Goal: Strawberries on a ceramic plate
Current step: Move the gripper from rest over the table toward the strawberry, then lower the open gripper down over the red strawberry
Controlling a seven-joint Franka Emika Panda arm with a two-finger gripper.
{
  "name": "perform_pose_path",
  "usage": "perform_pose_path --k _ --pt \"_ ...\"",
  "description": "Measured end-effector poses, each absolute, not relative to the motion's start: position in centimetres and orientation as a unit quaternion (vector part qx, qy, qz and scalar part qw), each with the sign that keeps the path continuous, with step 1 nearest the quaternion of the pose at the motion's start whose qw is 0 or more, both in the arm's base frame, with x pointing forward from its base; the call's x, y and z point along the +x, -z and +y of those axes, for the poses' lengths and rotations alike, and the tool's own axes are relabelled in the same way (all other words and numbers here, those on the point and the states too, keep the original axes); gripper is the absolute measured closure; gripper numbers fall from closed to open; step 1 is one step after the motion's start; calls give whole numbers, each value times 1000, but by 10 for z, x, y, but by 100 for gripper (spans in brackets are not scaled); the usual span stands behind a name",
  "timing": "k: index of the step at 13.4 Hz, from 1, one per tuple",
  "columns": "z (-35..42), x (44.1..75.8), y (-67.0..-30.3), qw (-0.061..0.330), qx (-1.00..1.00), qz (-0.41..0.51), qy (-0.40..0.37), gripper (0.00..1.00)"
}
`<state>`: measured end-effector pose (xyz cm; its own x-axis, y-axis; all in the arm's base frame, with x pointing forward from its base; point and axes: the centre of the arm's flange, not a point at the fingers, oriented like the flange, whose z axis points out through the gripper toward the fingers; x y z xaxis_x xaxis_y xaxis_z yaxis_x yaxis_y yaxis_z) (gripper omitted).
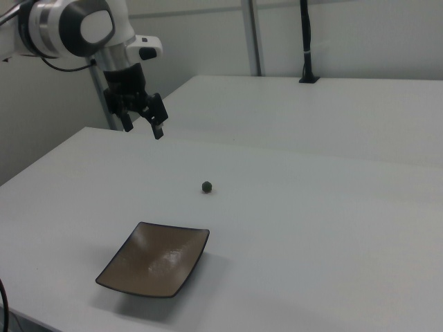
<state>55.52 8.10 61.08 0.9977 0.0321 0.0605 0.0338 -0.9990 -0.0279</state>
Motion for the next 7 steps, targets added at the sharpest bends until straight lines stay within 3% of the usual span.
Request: perform_pose_path --k 7 --pt "80 606 -582 28 -995 -5 92 0"
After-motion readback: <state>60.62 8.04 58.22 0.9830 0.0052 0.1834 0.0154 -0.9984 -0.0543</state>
